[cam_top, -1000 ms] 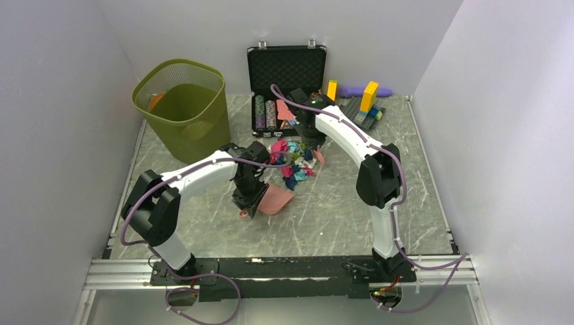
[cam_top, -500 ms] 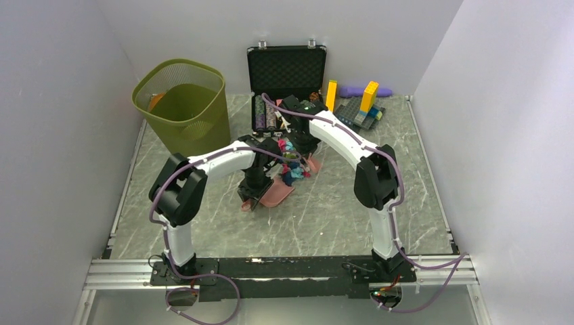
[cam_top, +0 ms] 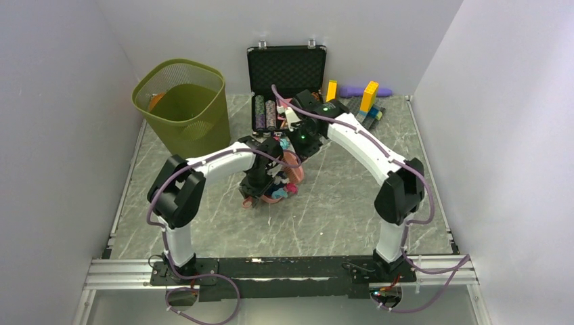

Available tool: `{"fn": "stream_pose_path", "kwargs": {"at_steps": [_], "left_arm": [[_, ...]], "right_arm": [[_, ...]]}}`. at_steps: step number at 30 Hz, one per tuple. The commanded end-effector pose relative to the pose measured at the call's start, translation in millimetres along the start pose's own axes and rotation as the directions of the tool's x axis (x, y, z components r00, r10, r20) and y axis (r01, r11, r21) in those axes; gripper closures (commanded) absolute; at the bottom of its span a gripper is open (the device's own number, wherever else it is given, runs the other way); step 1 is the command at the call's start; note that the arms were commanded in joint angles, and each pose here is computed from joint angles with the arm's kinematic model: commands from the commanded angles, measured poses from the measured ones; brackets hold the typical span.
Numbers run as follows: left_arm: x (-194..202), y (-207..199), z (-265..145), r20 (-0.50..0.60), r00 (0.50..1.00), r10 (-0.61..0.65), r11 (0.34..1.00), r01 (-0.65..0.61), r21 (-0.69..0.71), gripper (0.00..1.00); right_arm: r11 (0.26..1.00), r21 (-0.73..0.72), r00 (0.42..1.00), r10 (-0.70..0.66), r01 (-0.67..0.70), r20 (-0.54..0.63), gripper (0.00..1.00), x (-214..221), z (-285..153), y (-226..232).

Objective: Sweep away the paper scraps from the table

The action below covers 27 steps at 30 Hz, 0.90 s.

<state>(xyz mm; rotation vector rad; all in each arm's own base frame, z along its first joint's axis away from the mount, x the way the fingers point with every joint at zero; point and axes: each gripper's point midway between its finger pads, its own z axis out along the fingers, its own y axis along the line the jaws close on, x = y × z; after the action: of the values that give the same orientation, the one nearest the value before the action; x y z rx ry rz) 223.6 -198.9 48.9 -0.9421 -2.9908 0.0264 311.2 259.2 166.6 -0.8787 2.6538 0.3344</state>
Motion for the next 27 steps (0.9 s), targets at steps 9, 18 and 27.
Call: {"fn": "stream_pose_path", "kwargs": {"at_steps": [9,18,27], "left_arm": [[-8.4,-7.1,-42.7,0.262,0.965,-0.026,0.999,0.019,0.031,1.00],[11.3,-5.1,-83.6,0.338,0.940,-0.053,0.998,0.042,0.040,1.00],[16.4,8.3,-147.8,0.371,0.926,-0.069,0.996,0.084,-0.023,1.00]], "right_arm": [[0.963,0.111,0.939,0.208,-0.245,0.274,1.00,0.3,-89.3,-53.8],[0.836,0.213,0.743,0.297,-0.506,0.600,1.00,3.0,-168.6,-117.6],[0.846,0.184,0.751,0.318,-0.500,0.579,1.00,17.3,-152.6,-112.9]]}}
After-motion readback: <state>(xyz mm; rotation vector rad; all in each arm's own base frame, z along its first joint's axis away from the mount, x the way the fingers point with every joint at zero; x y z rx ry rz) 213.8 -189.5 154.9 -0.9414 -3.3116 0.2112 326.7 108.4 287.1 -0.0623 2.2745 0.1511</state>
